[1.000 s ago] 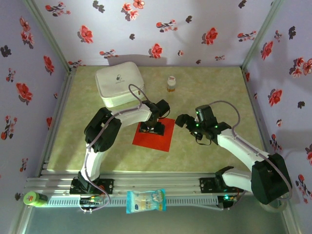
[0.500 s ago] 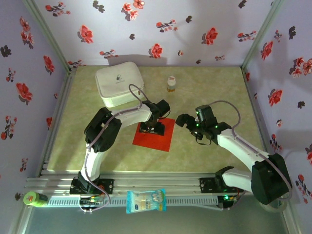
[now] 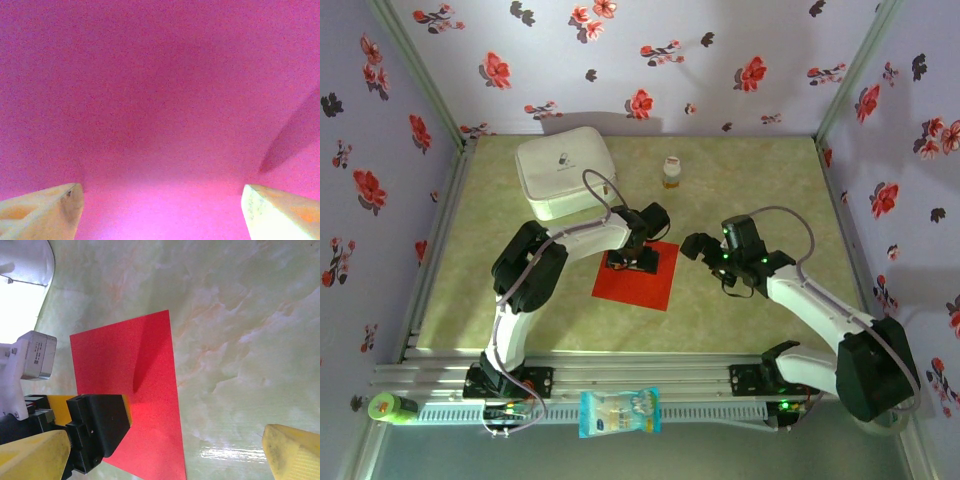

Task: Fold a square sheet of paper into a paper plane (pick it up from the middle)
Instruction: First fold the square sheet of paper in half at the center of the table.

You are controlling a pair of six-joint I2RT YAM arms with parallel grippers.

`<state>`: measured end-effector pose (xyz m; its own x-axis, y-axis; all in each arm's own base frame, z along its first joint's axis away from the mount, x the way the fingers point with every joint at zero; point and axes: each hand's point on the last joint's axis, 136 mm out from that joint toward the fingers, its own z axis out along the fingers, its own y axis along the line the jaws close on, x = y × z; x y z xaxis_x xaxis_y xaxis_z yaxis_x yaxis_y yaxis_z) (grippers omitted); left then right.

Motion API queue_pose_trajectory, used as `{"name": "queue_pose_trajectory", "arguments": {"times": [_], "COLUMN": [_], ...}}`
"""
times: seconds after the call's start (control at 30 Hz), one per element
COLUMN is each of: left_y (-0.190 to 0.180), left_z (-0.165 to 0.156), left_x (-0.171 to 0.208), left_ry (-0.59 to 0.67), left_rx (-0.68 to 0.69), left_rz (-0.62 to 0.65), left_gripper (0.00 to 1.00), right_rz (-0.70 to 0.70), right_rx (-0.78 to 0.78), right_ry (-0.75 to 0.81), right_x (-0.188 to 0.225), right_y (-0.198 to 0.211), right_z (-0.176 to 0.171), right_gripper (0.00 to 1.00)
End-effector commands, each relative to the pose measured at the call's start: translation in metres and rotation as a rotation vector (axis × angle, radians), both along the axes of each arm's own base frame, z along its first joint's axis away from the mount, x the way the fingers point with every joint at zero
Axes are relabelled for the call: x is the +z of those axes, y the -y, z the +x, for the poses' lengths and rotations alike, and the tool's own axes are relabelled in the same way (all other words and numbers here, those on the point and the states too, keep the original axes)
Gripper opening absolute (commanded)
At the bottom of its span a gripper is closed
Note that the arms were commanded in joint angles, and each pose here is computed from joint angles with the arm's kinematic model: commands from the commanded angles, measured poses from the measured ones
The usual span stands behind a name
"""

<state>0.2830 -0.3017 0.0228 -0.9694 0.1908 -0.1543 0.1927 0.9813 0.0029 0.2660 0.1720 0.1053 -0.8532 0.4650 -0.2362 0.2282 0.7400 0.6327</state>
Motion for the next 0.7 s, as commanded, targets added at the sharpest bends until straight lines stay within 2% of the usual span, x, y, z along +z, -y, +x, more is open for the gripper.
{"name": "queue_pose_trajectory", "arguments": {"times": [0.0, 0.27, 0.67], "left_y": [0.002, -0.01, -0.01], "left_z": [0.002, -0.01, -0.018], "left_x": [-0.001, -0.023, -0.036], "left_ry": [0.013, -0.035, -0.062], "left_rx": [0.012, 0.015, 0.005], "left_rz": [0.006, 0.056, 0.097], "left_gripper": [0.83, 0.82, 0.82], "right_rz": [-0.009, -0.008, -0.009], "right_rx": [-0.034, -0.043, -0.071], "right_ry": [-0.008, -0.02, -0.023], "right_x": [-0.004, -0.006, -0.01], "right_y": [0.007, 0.006, 0.009], "right_z": [-0.003, 0.0, 0.0], "right_gripper": [0.99, 0.99, 0.99]}}
